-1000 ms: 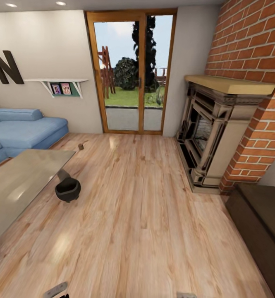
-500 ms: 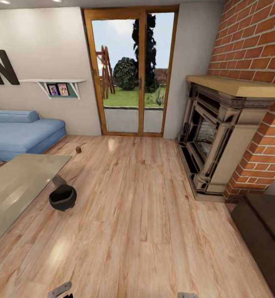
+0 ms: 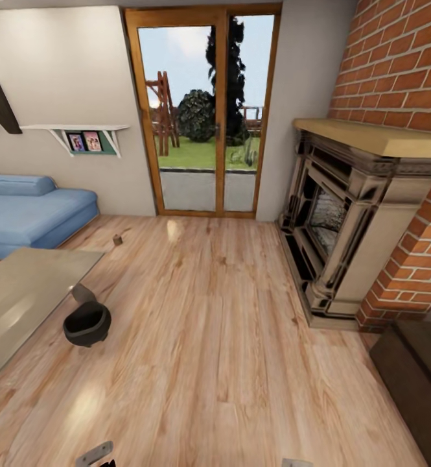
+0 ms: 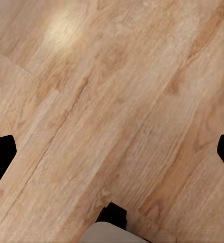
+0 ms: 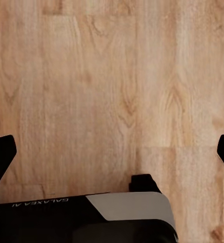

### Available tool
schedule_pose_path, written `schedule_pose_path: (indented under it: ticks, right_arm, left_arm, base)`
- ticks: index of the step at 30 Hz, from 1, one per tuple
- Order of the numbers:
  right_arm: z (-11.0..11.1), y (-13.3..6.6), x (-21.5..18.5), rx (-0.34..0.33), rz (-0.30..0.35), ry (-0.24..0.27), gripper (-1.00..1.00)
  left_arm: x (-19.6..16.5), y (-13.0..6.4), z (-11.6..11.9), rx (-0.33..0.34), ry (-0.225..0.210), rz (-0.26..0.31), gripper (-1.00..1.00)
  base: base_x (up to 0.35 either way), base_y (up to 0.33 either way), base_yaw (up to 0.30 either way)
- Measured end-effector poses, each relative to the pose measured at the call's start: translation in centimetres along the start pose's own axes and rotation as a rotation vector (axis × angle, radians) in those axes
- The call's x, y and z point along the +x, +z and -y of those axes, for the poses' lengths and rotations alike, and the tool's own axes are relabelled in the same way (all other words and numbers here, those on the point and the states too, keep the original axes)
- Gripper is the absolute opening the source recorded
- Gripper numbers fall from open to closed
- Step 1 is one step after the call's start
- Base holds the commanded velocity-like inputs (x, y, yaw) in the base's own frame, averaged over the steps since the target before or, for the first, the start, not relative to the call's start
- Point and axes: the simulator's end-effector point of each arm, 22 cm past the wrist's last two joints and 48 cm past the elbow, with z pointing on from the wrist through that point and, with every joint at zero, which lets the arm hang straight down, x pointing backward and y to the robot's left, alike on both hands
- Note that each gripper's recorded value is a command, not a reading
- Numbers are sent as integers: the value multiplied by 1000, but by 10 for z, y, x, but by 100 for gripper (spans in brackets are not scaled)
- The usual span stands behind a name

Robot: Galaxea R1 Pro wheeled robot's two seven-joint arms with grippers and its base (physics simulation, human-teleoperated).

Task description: Place each of the two pumpkins and all three candles from the living room inside a cabinet in the living room (use any cabinet), then make sure every cabinet is closed, and position the cauldron so it is next to a table in the living room.

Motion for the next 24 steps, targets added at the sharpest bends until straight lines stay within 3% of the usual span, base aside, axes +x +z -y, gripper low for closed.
schedule_pose_path:
  ticks: [6,9,11,16,24]
  right_arm:
    - [3,1,1,-2,-7,9,100]
    - [-6,1,6,-57,-26,13,100]
    - [1,2,14,-74,-58,9,100]
    - [21,3,26,-58,-105,41,100]
    - [25,3,27,-46,-107,73,100]
  left_arm:
    - [0,0,0,0,0,0,100]
    - [0,0,0,0,0,0,100]
    - [0,0,0,0,0,0,100]
    - [0,0,0,0,0,0,100]
    - [0,0,0,0,0,-1,100]
  base:
    - [335,-70,0]
    - [335,-70,0]
    - [335,-71,0]
    - [335,-70,0]
    - [335,-61,0]
